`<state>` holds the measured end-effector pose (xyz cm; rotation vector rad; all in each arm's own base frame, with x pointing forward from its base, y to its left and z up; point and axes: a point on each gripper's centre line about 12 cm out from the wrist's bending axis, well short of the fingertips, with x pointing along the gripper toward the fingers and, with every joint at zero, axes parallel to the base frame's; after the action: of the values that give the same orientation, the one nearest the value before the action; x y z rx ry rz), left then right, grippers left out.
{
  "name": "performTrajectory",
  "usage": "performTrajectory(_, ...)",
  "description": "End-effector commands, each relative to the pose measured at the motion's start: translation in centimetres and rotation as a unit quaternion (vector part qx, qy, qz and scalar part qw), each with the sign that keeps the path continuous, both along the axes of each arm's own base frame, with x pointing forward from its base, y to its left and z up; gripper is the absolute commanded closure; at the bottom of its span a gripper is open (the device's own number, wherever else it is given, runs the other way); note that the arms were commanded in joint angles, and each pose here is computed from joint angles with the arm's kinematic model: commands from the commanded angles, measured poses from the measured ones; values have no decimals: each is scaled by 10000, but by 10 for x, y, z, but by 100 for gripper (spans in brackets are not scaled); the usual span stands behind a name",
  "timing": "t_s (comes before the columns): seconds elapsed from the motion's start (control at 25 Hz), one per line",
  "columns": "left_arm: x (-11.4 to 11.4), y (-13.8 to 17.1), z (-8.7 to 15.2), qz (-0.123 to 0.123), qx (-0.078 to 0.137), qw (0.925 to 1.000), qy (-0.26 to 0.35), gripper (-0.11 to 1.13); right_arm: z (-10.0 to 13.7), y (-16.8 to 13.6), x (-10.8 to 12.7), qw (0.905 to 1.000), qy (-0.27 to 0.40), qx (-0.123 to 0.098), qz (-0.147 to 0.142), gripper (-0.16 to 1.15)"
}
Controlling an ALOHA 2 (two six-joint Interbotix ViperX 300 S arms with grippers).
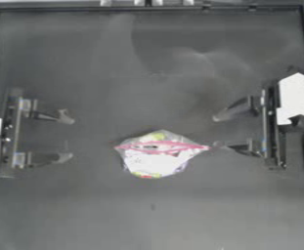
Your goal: Put candy in bag
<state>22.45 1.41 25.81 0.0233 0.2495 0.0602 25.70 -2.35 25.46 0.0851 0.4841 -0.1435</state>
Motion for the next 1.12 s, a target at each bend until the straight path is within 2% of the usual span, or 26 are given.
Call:
performTrajectory(0.04, -5, 0, 6, 7, 40, 9999, -159, 5, 6, -1, -3, 9998, -177, -24, -8, 11)
performTrajectory(0.28, -13, 0, 4, -23, 146, 9997, -214, 5, 2, -6, -10, 9997, -203, -45, -95, 11)
performTrajectory(0.68, -26, 1, 5, 9, 250, 9989, -405, 5, 1, -7, -14, 9994, -345, -46, -85, 11)
performTrajectory(1.12, -41, 0, 4, 25, 251, 9978, -613, 6, -1, -10, -19, 9985, -534, -69, -113, 11)
